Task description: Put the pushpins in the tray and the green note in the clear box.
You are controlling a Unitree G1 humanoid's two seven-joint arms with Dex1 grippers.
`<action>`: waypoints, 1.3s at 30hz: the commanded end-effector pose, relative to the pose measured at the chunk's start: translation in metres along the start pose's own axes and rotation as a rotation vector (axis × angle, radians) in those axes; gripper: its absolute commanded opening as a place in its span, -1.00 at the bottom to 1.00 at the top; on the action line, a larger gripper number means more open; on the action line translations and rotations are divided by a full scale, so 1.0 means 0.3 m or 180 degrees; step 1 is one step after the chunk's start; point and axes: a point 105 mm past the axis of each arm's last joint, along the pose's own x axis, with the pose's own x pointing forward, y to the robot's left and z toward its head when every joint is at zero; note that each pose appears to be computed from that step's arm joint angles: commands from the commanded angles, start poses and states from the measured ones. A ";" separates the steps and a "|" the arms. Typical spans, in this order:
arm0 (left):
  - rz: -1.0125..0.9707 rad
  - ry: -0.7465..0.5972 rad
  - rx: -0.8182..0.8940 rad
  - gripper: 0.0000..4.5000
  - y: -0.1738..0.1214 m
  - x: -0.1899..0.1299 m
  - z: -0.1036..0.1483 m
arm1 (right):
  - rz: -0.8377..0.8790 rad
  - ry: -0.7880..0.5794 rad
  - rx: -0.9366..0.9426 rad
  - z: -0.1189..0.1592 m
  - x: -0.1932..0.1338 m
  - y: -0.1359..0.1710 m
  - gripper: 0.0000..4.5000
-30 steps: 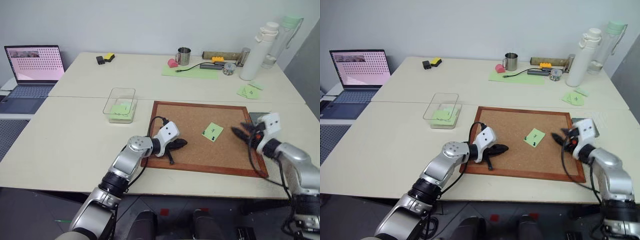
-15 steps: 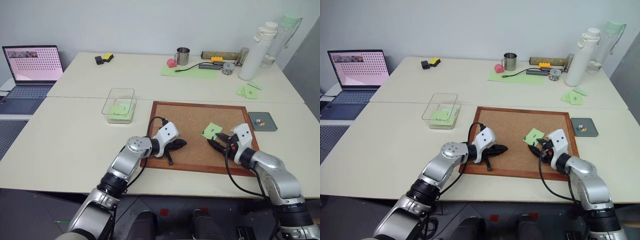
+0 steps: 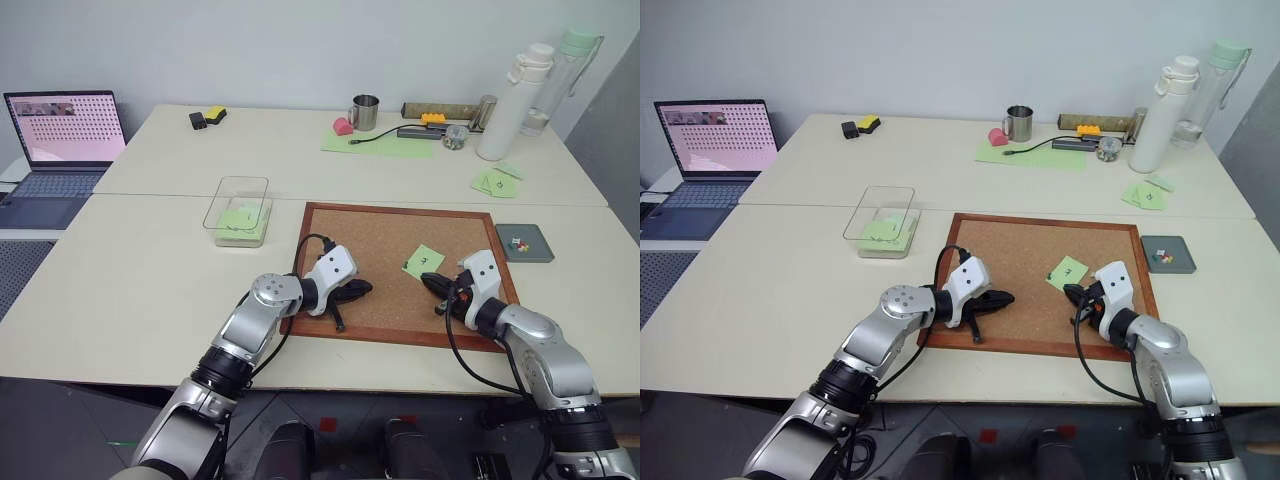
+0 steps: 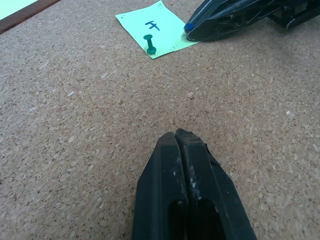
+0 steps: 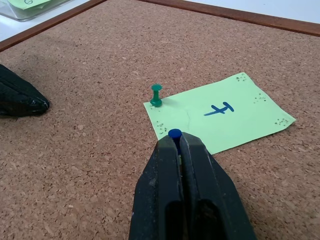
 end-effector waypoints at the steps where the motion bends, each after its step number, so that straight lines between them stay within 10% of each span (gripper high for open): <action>1: -0.0068 0.0185 -0.0087 -1.00 -0.017 0.010 -0.051 | -0.0002 -0.0356 -0.0049 0.104 -0.012 -0.016 -0.97; 10: -0.0083 0.0199 -0.0089 -1.00 -0.012 0.014 -0.051 | 0.0089 -0.0779 0.0171 0.241 -0.059 -0.021 -0.97; 20: -0.0096 0.0214 -0.0078 -1.00 -0.006 0.013 -0.050 | -0.1968 -0.0403 -0.0048 0.204 -0.183 -0.488 -0.97; 28: 0.0013 0.0244 -0.0104 -1.00 0.012 -0.008 -0.061 | -0.2001 -0.0294 0.0119 0.167 -0.183 -0.582 -0.97; 39: 0.0144 0.0278 -0.0130 -1.00 0.043 -0.035 -0.070 | -0.1948 -0.0379 0.0096 0.194 -0.181 -0.611 -0.13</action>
